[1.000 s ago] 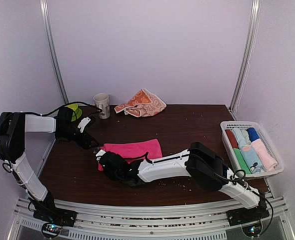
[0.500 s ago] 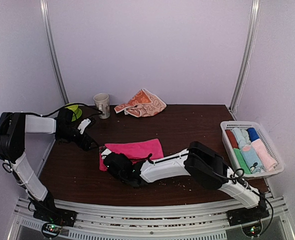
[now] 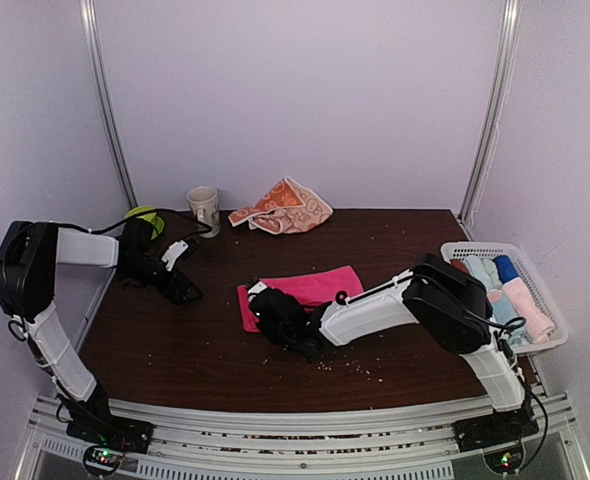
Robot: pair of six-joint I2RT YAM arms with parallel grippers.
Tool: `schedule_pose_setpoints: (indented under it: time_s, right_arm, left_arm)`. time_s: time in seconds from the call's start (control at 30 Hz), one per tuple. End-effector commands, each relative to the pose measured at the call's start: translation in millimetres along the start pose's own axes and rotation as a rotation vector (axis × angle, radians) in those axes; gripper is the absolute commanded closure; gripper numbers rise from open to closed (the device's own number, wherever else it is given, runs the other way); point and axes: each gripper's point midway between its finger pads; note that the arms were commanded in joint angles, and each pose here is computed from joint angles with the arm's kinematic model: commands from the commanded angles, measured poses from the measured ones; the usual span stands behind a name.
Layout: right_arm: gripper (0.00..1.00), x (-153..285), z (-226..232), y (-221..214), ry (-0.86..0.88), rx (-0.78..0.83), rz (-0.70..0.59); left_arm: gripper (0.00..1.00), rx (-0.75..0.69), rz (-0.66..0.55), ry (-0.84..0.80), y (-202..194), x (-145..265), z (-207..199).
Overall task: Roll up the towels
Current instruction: Smooth out the towel at the center of the board.
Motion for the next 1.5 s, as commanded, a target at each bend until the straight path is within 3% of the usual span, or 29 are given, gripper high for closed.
schedule_pose_setpoints:
  time_s: [0.0, 0.3, 0.63, 0.77, 1.3, 1.47]
  right_arm:
    - [1.00, 31, 3, 42, 0.070, -0.052, -0.077]
    - [1.00, 55, 0, 79, 0.094, -0.071, -0.122]
    - [1.00, 48, 1, 71, 0.067, -0.049, -0.092]
    - [1.00, 47, 1, 69, 0.063, -0.050, -0.089]
    - [1.00, 53, -5, 70, 0.054, -0.065, -0.101]
    - [1.00, 54, -7, 71, 0.054, -0.068, -0.103]
  left_arm:
    - [0.06, -0.068, -0.065, 0.006, 34, -1, 3]
    - [0.05, -0.112, -0.075, 0.014, 63, -16, 4]
    - [0.05, -0.266, -0.055, -0.090, 80, -51, -42]
    - [0.06, -0.295, -0.035, -0.058, 80, -62, -45]
    - [0.20, -0.298, 0.020, 0.041, 77, -93, -42]
    - [0.33, -0.308, 0.056, 0.047, 74, -102, -44]
Point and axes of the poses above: each gripper's point midway between its finger pads, its own x axis back along the fingers, its own z axis along the line the jaws close on, y = z × x, and after that the axes turned 2 degrees about -x, right-handed
